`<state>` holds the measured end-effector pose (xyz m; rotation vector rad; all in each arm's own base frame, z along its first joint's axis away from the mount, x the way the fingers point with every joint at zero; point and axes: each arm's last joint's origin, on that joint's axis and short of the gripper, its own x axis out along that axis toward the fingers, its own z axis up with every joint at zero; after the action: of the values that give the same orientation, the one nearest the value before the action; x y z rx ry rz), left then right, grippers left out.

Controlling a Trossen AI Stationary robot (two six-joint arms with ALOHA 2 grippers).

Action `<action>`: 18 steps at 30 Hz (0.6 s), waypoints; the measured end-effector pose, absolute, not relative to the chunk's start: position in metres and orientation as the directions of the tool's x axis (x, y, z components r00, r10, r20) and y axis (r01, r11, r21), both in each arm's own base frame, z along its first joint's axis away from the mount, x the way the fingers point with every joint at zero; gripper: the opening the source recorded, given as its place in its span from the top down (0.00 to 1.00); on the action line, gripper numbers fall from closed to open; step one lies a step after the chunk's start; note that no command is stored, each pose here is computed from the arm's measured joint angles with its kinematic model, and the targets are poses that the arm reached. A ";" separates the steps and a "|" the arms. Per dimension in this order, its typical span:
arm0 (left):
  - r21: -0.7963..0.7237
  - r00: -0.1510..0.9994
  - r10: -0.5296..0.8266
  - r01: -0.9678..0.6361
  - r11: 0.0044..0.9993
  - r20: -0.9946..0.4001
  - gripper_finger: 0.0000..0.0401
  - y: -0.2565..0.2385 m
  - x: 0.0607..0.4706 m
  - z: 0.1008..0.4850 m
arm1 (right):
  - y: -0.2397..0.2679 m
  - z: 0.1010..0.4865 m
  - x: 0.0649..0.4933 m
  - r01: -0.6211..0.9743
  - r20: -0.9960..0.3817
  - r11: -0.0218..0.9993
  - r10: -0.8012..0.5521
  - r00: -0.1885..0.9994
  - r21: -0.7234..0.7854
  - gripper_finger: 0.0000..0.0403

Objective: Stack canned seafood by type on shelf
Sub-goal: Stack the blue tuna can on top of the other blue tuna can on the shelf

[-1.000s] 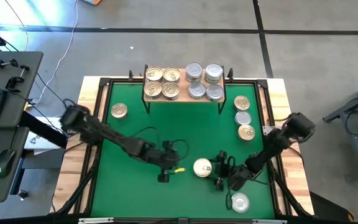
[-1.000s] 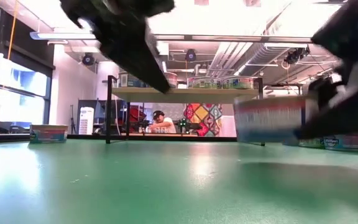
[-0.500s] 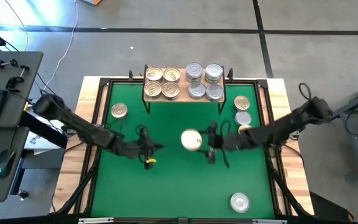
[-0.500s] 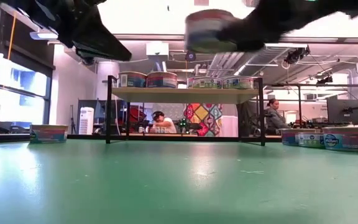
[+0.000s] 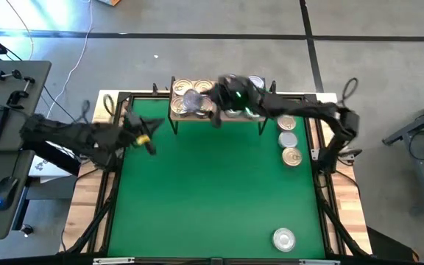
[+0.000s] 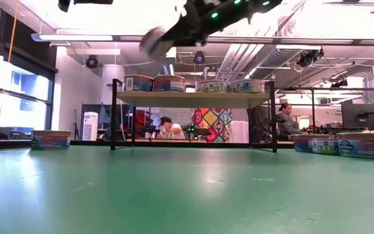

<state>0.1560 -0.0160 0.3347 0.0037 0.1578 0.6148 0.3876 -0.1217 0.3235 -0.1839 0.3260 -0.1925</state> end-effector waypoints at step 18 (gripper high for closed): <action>0.178 0.745 0.615 -0.588 0.789 -0.259 1.00 0.019 0.170 0.326 | -0.158 0.312 0.422 0.062 -0.430 0.985 -0.125 0.894 -0.159 0.26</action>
<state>0.1704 0.0190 0.3263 0.0870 0.3143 0.6593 0.4220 -0.1585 0.3116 -0.1426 0.4547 -0.0973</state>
